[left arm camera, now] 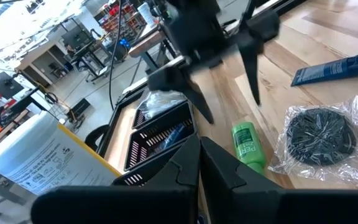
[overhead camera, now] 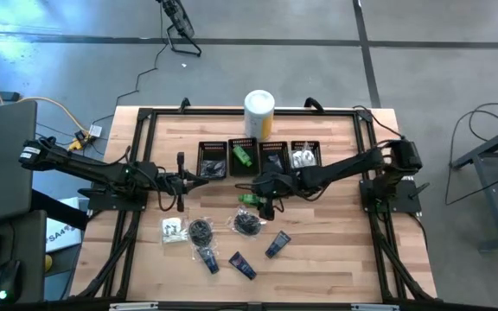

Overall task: Pick & Place Travel size toiletries
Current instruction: Put the shampoo into the middle left black bin

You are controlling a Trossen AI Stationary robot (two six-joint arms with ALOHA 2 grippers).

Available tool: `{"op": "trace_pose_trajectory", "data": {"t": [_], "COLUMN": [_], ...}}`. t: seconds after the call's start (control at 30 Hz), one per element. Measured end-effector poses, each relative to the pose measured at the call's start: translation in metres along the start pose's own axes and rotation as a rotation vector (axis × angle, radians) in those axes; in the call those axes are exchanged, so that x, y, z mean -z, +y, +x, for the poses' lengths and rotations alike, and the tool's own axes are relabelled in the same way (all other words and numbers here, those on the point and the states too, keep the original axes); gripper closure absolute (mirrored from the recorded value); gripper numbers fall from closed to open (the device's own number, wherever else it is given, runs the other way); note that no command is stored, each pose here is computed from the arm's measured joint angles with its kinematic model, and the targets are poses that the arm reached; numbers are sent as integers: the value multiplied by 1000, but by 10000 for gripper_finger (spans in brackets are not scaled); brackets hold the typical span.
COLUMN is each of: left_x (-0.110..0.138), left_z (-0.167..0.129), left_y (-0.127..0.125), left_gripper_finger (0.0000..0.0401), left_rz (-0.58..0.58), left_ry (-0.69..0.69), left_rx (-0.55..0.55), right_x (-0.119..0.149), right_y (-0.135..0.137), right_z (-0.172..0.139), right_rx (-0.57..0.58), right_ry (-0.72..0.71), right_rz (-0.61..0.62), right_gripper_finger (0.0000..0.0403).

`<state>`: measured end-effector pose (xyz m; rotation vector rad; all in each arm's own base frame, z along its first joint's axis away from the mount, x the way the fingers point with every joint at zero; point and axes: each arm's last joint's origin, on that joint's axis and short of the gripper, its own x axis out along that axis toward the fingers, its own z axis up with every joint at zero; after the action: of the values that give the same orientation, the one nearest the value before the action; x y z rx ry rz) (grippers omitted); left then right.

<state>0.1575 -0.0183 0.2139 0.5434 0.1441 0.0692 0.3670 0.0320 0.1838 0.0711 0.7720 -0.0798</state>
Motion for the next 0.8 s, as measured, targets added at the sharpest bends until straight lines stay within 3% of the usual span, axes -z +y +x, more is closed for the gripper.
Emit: {"op": "trace_pose_trajectory", "data": {"t": [0.4,0.8], "left_x": [0,0], "left_z": [0,0], "left_y": [0,0], "left_gripper_finger": [393,393], "left_rz": [1,1], "left_ry": [1,2], "left_rx": [9,9], "right_x": [23,23], "right_y": [-5,-9], "right_z": [38,40], "right_rx": [-34,14], "right_ry": [95,88], "right_rz": [10,3], "right_gripper_finger": [102,102]}}
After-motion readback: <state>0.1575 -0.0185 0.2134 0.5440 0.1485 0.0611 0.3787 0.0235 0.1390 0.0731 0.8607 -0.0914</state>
